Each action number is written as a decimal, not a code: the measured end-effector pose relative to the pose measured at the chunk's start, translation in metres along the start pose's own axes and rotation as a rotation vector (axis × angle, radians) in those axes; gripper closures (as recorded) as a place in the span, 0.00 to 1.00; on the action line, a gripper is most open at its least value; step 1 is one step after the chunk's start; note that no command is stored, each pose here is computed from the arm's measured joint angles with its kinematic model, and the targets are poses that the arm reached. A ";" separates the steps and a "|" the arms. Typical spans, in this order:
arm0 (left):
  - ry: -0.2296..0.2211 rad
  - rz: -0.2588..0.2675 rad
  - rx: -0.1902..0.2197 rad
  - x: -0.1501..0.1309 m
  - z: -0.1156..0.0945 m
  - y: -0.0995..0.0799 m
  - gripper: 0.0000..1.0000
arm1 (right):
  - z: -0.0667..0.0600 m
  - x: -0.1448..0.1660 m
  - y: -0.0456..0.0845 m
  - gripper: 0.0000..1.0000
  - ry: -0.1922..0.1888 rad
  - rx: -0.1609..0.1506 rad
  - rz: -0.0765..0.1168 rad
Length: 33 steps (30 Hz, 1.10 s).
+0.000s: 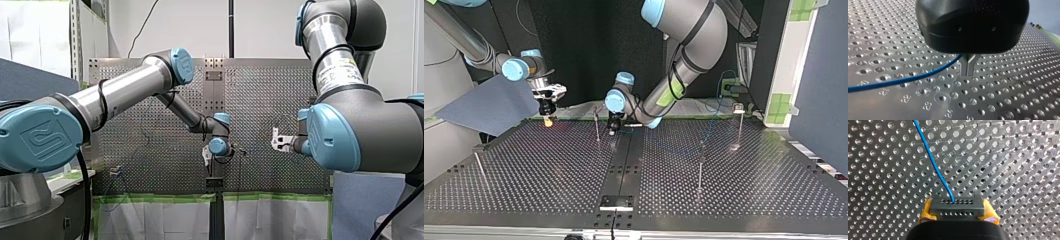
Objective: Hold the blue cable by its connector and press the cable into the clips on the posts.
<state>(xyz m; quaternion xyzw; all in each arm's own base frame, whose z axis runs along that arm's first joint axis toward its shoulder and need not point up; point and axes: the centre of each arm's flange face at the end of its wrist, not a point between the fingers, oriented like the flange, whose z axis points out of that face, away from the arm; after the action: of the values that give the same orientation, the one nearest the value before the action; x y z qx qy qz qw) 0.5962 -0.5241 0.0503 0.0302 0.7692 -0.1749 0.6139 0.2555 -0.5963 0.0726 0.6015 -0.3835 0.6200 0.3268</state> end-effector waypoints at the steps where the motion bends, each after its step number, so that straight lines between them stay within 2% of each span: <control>1: 0.000 0.006 -0.003 0.000 0.000 0.000 1.00 | 0.000 0.000 0.000 1.00 0.000 0.000 0.000; 3: 0.000 0.025 -0.015 0.000 -0.001 0.001 1.00 | 0.000 0.000 0.000 1.00 -0.001 0.002 0.000; 5: 0.004 0.045 -0.029 0.001 -0.002 0.002 0.54 | 0.000 0.000 0.000 1.00 -0.001 0.003 0.000; 6: 0.008 0.059 -0.038 0.001 -0.003 0.001 0.54 | 0.000 0.000 0.000 1.00 -0.001 0.003 0.000; 7: 0.013 0.069 -0.046 0.002 -0.005 0.001 0.43 | 0.000 0.000 0.000 1.00 -0.001 0.004 0.000; 8: 0.017 0.080 -0.053 0.002 -0.006 0.001 0.39 | 0.000 0.000 0.000 1.00 -0.001 0.004 0.000; 13: 0.052 0.147 -0.099 0.007 -0.014 0.000 0.39 | 0.000 0.000 0.000 1.00 -0.003 0.006 0.001; 17: 0.081 0.198 -0.129 0.009 -0.020 0.001 0.27 | 0.000 0.000 -0.001 1.00 -0.004 0.007 0.001; 18: 0.092 0.212 -0.130 0.010 -0.022 0.001 0.27 | 0.000 0.000 -0.001 1.00 -0.005 0.007 0.002; 19: 0.100 0.223 -0.128 0.011 -0.023 0.000 0.24 | 0.000 0.000 -0.001 1.00 -0.005 0.007 0.002; 20: 0.110 0.235 -0.124 0.012 -0.024 0.000 0.13 | 0.000 0.000 -0.001 1.00 -0.005 0.007 0.002; 21: 0.124 0.250 -0.117 0.013 -0.025 -0.001 0.13 | 0.000 0.000 -0.001 1.00 -0.005 0.007 0.002; 22: 0.135 0.263 -0.109 0.014 -0.027 -0.001 0.02 | -0.001 -0.001 -0.001 1.00 -0.006 0.007 0.002; 28: 0.193 0.331 -0.073 0.019 -0.036 -0.009 0.02 | -0.001 -0.001 -0.001 1.00 -0.009 0.008 0.005; 33: 0.219 0.336 -0.074 0.013 -0.046 -0.019 0.02 | -0.001 -0.002 -0.001 1.00 -0.015 0.008 0.010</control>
<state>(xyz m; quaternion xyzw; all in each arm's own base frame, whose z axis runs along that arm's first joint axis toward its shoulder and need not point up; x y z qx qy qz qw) 0.5451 -0.5294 0.0511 0.1544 0.8215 -0.0371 0.5477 0.2555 -0.5945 0.0712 0.6055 -0.3865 0.6185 0.3185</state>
